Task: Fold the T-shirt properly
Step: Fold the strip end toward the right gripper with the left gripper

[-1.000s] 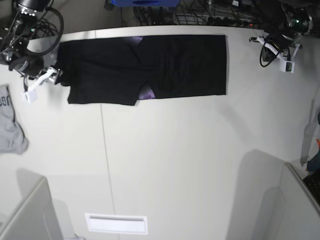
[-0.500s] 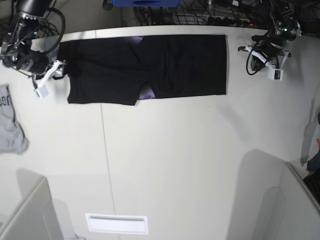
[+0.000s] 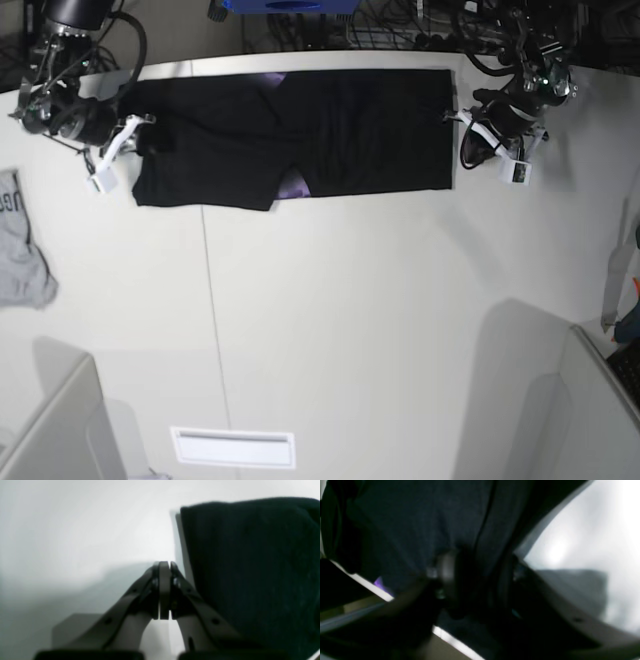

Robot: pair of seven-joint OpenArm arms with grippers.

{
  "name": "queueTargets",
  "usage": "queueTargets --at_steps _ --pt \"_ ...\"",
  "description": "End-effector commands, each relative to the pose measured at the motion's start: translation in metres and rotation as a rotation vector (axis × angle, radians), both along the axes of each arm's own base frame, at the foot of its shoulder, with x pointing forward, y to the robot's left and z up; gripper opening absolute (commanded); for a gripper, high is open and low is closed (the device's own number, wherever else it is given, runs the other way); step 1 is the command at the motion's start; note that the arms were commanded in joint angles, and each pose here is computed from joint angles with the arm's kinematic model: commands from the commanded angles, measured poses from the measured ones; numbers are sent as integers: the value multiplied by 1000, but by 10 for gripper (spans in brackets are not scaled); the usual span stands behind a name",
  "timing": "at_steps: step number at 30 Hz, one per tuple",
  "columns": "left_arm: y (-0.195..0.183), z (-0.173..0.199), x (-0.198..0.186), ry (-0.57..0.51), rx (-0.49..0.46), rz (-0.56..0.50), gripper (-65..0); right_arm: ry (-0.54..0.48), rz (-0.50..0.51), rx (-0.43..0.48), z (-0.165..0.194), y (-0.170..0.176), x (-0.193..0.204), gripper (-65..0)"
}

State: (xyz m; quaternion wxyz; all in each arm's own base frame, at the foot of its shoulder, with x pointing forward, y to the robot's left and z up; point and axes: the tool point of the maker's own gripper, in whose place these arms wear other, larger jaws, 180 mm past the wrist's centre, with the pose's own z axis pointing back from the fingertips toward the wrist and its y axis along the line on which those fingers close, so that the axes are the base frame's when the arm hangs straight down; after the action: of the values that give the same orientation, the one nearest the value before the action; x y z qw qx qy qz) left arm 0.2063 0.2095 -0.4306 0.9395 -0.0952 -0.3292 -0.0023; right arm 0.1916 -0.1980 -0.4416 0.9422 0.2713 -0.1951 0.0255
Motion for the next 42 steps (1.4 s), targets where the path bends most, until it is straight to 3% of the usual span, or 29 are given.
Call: queueTargets --at_steps 1,5,10,17,20,25,29,33,38,42 --pt "4 -1 0 18 24 -5 -650 66 31 -44 -8 -4 -13 -498" --pt "-9 -2 14 19 15 -1 -650 46 22 -39 -5 -5 -3 -650" --pt "-34 -14 33 34 -28 -23 -650 31 8 -42 -2 -9 13 -650" --pt "-59 0 56 -13 -50 -61 -650 -78 -70 -116 48 -11 38 -650" --pt "-50 20 55 -65 -22 -55 -650 -119 -53 -103 64 15 37 -650" --pt "4 44 25 -52 83 31 -650 -148 -5 -56 88 63 29 -650" --pt "28 36 -5 8 149 -25 -650 -153 66 12 96 107 22 -650" --pt "28 9 -20 86 107 -15 -650 -151 142 108 100 155 15 -650" --pt "-19 -6 -12 103 30 -88 -650 -154 239 207 111 207 5 -650" --pt "-43 -9 -7 103 -6 -103 -650 -159 232 219 112 205 6 -650"
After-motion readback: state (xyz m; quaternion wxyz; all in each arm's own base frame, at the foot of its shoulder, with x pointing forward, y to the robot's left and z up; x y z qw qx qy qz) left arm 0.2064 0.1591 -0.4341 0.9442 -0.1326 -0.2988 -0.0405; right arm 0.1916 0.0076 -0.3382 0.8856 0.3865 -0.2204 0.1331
